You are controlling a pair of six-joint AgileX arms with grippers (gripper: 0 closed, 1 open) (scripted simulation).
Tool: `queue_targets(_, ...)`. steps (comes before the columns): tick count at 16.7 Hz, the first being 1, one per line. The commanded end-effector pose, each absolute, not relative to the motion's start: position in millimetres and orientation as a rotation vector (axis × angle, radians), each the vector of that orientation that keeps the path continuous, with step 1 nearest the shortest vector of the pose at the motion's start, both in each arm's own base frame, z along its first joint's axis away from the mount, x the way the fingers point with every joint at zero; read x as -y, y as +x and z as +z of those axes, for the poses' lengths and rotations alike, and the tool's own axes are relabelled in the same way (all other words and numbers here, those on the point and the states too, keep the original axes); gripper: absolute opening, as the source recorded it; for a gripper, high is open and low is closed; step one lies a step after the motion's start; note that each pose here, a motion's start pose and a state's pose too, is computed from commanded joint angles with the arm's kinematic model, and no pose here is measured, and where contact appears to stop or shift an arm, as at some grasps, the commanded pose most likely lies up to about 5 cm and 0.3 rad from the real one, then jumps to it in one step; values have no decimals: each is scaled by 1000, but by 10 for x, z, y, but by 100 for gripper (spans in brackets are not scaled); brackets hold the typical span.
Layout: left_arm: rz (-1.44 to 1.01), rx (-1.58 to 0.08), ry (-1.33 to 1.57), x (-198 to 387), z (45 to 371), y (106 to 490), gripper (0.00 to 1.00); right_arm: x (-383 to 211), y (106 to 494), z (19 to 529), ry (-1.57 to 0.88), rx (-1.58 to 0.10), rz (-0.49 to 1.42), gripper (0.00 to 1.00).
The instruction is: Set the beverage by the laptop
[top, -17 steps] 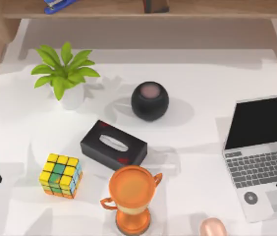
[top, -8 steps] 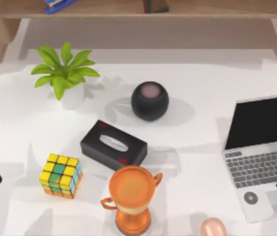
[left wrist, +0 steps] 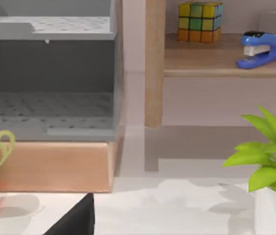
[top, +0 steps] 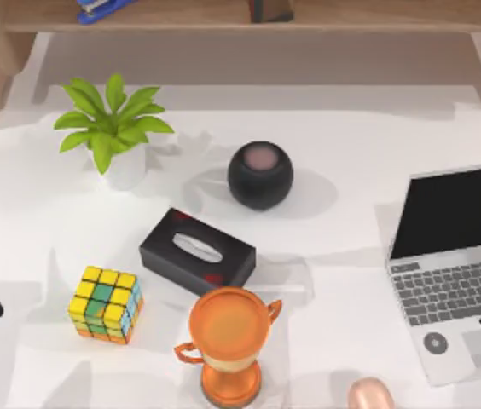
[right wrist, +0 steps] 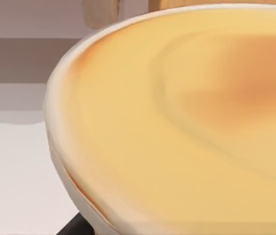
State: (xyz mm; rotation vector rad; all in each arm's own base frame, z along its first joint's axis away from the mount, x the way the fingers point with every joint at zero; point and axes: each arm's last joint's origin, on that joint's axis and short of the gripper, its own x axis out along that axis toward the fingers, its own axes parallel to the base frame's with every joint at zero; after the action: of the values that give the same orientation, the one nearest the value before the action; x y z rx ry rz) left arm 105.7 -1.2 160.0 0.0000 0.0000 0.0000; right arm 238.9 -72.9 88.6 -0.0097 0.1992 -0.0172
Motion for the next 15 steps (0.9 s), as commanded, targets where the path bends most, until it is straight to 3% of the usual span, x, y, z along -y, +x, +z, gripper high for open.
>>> queue_targets(12, 0, 0, 0, 12, 1600, 1057, 100, 732, 2381, 975, -5, -203, -19, 0)
queue_targets(15, 0, 0, 0, 12, 1600, 1057, 100, 799, 2426, 1132, -30, -129, -39, 0)
